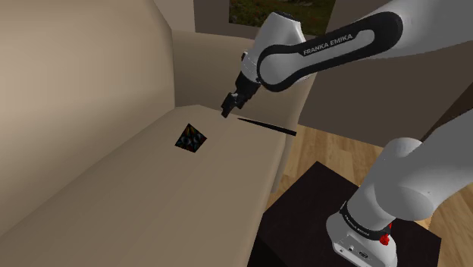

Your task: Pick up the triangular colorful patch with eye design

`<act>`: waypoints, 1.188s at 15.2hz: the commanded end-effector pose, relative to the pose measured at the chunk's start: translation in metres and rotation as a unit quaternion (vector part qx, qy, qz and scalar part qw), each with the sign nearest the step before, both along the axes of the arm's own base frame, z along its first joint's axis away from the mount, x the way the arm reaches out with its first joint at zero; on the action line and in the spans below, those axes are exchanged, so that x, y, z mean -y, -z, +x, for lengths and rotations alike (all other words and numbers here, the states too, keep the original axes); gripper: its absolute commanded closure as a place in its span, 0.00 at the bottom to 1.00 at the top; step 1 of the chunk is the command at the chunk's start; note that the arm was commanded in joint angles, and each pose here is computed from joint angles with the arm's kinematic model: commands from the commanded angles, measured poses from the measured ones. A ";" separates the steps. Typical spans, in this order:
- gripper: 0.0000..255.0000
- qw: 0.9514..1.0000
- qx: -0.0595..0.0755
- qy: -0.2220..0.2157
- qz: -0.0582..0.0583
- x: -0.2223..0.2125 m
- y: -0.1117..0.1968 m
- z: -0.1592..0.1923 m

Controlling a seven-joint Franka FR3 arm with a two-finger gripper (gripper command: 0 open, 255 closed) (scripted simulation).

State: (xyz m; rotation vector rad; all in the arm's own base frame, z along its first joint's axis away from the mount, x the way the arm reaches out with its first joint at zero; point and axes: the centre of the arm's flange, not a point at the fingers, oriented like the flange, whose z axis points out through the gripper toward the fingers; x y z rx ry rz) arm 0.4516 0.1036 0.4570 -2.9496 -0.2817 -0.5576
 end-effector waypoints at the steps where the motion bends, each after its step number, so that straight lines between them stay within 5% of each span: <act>1: 0.00 1.000 0.014 -0.009 0.001 -0.016 0.012 0.019; 12: 0.00 0.995 0.081 -0.057 0.006 -0.096 0.077 0.103; 18: 0.00 0.995 0.081 -0.057 0.006 -0.096 0.108 0.103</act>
